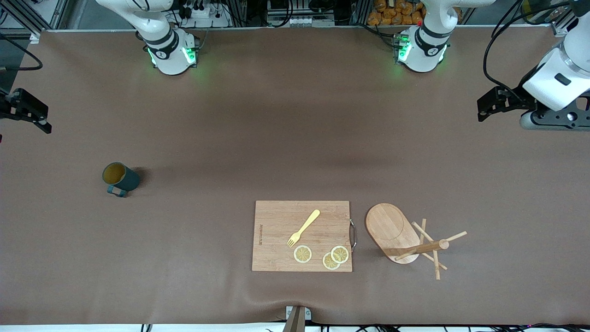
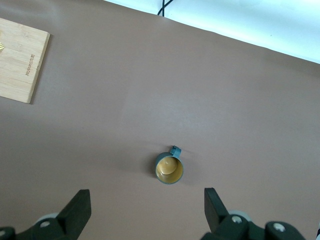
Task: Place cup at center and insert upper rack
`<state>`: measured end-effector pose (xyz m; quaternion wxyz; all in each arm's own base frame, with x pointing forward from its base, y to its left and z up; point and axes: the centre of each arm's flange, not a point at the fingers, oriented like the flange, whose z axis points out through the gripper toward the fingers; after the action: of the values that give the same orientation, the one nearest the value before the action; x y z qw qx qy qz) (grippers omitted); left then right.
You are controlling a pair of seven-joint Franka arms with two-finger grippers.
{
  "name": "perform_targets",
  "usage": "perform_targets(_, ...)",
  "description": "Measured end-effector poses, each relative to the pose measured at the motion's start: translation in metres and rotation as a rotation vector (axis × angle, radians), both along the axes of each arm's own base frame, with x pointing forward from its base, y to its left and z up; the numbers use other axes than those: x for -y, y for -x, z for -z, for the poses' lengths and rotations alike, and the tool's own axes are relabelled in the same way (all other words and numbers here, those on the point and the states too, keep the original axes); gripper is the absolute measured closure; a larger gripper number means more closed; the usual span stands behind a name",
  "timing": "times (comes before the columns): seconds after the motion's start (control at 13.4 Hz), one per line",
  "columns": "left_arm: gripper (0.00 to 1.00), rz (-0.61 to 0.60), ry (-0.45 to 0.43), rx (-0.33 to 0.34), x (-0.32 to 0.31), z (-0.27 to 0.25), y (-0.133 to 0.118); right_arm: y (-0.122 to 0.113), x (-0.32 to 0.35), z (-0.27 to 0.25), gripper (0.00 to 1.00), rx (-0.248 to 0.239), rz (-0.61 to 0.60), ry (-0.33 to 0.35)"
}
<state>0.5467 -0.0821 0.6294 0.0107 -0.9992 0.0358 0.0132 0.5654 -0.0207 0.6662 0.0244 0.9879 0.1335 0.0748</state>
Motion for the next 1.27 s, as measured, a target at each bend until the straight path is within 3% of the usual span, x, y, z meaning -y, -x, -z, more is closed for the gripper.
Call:
perform_targets(0.3, 0.0, 0.002, 0.0, 0.002, 0.001, 0.0, 0.0, 0.0, 0.001, 0.0, 0.0, -0.001, 0.006, 0.0)
perform_targets(0.75, 0.0, 0.003, 0.001, 0.006, 0.001, 0.0, -0.001, -0.003, 0.001, 0.008, 0.0, -0.019, 0.119, -0.018)
perform_targets(1.12, 0.0, 0.012, 0.005, 0.028, 0.006, -0.001, -0.004, -0.047, 0.008, 0.106, 0.0, -0.183, 0.126, -0.019)
perform_targets(1.27, 0.0, 0.013, 0.007, 0.041, 0.007, -0.003, -0.005, -0.054, 0.012, 0.131, 0.0, -0.232, 0.132, -0.018)
